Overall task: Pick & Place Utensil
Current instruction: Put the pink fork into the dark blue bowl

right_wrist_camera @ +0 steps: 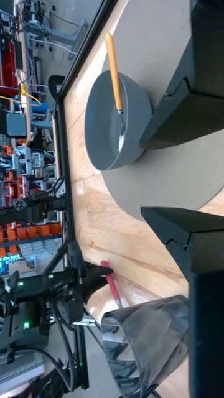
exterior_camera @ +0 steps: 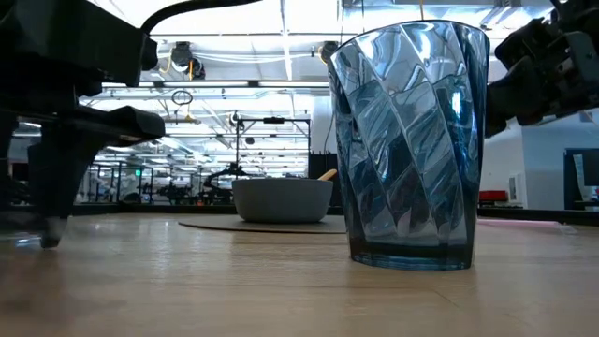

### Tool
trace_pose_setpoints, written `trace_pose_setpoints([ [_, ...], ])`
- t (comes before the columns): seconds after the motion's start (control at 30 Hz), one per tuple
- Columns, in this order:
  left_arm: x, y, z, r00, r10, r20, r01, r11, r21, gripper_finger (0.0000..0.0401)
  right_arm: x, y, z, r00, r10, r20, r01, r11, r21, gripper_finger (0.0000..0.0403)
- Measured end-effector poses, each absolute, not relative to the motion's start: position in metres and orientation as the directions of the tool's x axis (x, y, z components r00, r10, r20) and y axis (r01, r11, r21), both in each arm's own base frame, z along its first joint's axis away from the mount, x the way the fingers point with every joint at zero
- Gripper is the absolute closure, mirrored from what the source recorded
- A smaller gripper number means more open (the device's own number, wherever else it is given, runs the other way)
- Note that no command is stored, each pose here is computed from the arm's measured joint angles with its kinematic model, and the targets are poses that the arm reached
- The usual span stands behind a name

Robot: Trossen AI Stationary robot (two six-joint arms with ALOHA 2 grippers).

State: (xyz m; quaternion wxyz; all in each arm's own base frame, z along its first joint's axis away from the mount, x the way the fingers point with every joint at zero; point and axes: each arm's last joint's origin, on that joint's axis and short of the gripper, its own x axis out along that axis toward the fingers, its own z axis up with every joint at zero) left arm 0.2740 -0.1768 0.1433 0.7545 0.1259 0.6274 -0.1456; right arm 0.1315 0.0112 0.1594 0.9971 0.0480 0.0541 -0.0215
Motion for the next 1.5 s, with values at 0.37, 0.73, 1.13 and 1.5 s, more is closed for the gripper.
trace_pose_setpoints([
  [0.37, 0.272, -0.170, 0.143, 0.154, 0.021, -0.988, 0.361, 0.930, 0.076, 0.0368, 0.132, 0.011, 0.158, 0.992, -0.038, -0.123, 0.050, 0.994, 0.100, 0.0248],
  [0.73, 0.255, -0.156, 0.154, 0.087, 0.227, -0.970, 0.337, 0.910, 0.243, 0.0377, 0.132, 0.011, 0.158, 0.992, -0.038, -0.123, 0.051, 0.994, 0.101, 0.0248],
  [1.13, 0.234, -0.136, 0.198, 0.222, 0.473, -0.853, 0.185, 0.838, 0.513, 0.0377, 0.132, 0.011, 0.158, 0.992, -0.038, -0.122, 0.051, 0.994, 0.100, 0.0248],
  [1.5, 0.248, -0.091, 0.209, 0.226, 0.702, -0.675, 0.038, 0.686, 0.726, 0.0376, 0.133, 0.011, 0.159, 0.994, -0.038, -0.107, 0.049, 0.994, 0.102, 0.0248],
])
